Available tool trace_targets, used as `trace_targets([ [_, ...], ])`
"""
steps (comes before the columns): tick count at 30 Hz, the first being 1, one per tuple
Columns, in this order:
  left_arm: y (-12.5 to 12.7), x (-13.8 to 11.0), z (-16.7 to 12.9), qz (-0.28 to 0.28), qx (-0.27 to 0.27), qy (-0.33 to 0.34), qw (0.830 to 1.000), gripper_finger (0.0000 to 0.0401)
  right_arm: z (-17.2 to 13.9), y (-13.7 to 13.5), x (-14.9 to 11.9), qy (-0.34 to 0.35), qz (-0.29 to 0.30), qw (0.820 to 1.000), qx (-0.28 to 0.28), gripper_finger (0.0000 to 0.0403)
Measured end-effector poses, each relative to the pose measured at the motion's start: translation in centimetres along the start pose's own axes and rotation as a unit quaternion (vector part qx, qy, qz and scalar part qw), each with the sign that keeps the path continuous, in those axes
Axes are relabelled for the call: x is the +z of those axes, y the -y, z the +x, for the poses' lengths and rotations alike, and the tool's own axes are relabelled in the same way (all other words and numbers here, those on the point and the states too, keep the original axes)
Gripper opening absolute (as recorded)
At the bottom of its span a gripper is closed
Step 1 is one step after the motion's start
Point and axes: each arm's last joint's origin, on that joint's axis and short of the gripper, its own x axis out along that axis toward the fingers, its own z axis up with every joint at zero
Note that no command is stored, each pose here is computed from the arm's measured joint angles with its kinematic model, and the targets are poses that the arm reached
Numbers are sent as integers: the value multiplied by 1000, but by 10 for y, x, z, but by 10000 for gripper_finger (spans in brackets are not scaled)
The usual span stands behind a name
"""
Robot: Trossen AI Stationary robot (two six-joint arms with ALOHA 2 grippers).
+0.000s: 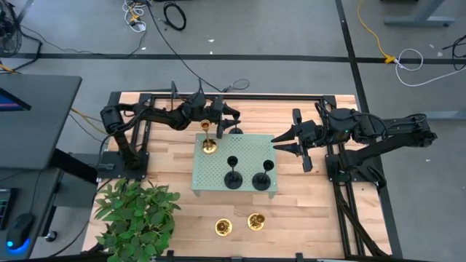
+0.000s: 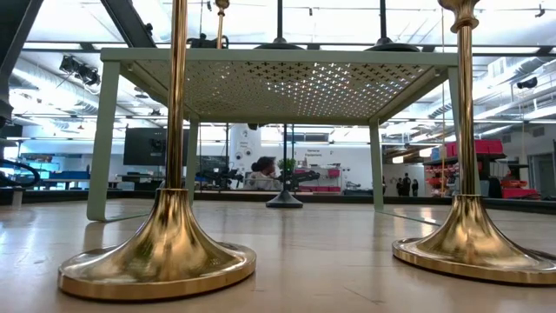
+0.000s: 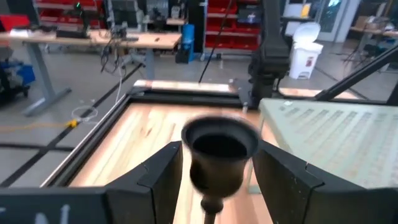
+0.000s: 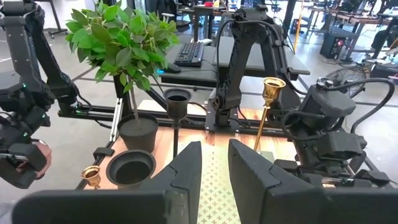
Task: Pick & Place candle stick holders
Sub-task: Put the black candle holder aligned with the golden candle holder on the shelf
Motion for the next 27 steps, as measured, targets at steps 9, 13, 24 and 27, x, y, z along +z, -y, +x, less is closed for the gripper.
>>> trace_targets([
  [9, -1, 0, 0, 1, 14, -2, 1000, 193, 0, 0, 0, 0, 0, 1000, 0, 79],
  [13, -1, 0, 0, 1, 14, -2, 1000, 176, 0, 0, 0, 0, 0, 1000, 0, 79],
  [24, -1, 0, 0, 2, 14, -2, 1000, 105, 0, 0, 0, 0, 0, 1000, 0, 79],
  [27, -1, 0, 0, 2, 14, -2, 1000, 107, 0, 0, 0, 0, 0, 1000, 0, 79],
])
